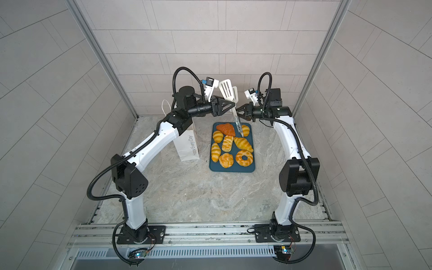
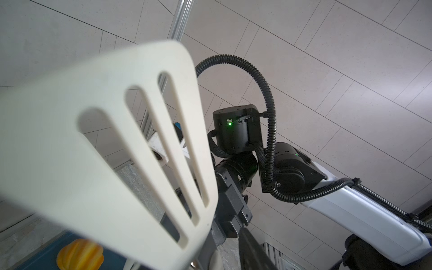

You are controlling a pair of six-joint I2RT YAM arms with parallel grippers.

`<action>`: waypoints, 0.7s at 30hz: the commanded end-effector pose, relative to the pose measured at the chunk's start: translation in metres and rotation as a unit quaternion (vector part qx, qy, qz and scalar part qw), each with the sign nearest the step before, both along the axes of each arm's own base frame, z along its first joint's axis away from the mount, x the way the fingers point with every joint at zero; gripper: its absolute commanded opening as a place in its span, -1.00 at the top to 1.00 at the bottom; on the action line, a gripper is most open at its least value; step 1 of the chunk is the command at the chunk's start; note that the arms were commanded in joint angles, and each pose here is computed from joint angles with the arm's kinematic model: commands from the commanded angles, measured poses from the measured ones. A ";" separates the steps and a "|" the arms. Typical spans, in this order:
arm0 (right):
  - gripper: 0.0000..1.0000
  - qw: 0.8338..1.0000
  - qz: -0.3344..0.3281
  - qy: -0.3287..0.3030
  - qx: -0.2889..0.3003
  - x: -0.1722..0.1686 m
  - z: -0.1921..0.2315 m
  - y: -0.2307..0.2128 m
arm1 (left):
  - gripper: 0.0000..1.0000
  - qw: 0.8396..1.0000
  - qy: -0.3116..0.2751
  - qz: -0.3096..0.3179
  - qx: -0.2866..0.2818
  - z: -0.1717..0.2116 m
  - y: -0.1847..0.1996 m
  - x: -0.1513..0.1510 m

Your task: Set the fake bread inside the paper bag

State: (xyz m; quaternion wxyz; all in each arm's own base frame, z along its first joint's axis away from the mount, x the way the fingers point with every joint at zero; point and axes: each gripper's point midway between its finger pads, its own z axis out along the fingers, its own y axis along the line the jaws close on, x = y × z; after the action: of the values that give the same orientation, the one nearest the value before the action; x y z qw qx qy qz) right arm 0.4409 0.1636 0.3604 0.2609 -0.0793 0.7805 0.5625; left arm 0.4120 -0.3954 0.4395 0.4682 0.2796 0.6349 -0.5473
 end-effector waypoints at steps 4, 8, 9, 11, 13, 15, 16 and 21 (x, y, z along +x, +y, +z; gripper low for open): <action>0.83 0.999 0.023 -0.023 0.003 -0.007 0.012 0.005 | 0.29 0.999 -0.026 -0.016 -0.015 0.017 0.005 -0.010; 0.82 0.999 0.025 -0.025 0.005 -0.007 0.015 0.006 | 0.48 0.999 -0.028 -0.019 -0.018 0.019 0.005 -0.012; 0.81 0.999 0.026 -0.025 0.005 -0.007 0.016 0.006 | 0.52 0.999 -0.029 -0.020 -0.019 0.019 0.005 -0.012; 0.79 0.999 0.026 -0.026 0.005 -0.007 0.018 0.006 | 0.58 0.999 -0.030 -0.020 -0.024 0.022 0.005 -0.012; 0.76 0.999 0.026 -0.025 0.006 -0.005 0.019 0.007 | 0.65 0.999 -0.033 -0.023 -0.032 0.024 0.005 -0.013; 0.69 0.999 0.028 -0.024 0.006 -0.003 0.017 0.009 | 0.73 0.998 -0.033 -0.025 -0.041 0.026 0.004 -0.011; 0.64 0.999 0.030 -0.022 0.006 -0.001 0.016 0.010 | 0.77 0.998 -0.035 -0.027 -0.046 0.027 0.003 -0.011; 0.41 0.999 0.031 -0.021 0.000 0.010 0.007 0.011 | 0.92 0.998 -0.025 -0.020 -0.062 0.028 0.002 0.003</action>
State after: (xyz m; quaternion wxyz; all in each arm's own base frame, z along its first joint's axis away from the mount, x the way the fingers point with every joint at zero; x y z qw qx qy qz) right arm 0.4454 0.1749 0.3696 0.2556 -0.1083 0.7726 0.5710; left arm 0.4140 -0.3949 0.4482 0.4693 0.2731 0.6136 -0.5732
